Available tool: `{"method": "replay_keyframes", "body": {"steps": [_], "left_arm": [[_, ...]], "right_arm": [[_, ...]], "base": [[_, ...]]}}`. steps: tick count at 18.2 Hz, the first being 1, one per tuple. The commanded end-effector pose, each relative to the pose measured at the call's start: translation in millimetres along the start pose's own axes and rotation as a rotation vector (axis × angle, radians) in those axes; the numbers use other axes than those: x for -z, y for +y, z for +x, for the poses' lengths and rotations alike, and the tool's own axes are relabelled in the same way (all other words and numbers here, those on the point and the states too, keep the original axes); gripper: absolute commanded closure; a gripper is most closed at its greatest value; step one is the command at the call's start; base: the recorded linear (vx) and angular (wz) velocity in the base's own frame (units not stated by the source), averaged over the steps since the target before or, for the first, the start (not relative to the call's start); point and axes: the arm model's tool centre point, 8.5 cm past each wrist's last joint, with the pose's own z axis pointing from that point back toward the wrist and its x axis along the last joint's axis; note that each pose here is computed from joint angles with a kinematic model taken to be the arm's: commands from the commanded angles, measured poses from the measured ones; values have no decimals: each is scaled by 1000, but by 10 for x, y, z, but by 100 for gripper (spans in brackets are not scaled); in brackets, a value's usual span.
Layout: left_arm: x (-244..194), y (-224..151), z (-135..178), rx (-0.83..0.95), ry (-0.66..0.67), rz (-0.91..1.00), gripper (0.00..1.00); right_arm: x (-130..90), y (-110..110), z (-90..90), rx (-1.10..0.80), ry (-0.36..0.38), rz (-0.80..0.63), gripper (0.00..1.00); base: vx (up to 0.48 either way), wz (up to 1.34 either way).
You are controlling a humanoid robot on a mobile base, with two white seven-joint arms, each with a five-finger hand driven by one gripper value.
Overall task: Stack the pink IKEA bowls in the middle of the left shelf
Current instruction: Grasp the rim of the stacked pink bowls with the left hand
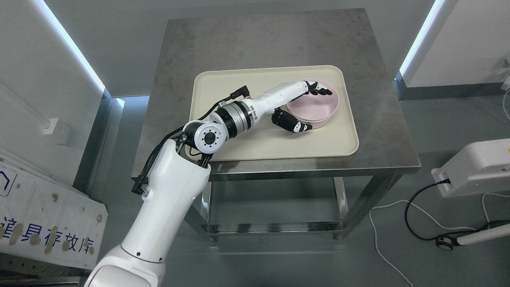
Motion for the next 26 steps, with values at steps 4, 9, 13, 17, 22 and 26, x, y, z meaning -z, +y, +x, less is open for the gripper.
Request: {"method": "replay_keyframes", "body": {"steps": [4,9,13,17,22,26], "left_arm": [[-159,-82,-125,97,78,-87,42],[-101,3,-45,117,72,-51,65],[-165,214,4,138,-10,73,93],[-254,333,-17,158,-48,125,100],[-675,701,-51,267,-146,276,99],[-1077,804,2,346,-231,396,98]], "right_arm": [[12,-115,59,2,-17,-19,0],[12,-115,59,2,-17,-19,0],[12,-115,59,2,-17,-19,0],[12,-115,59,2,-17,-19,0],[12,-115,59,2,-17,-19,0],[12,-115,59,2,-17,-19,0]], "base": [[0,0],[0,0],[0,0],[0,0],[0,0],[0,0]]}}
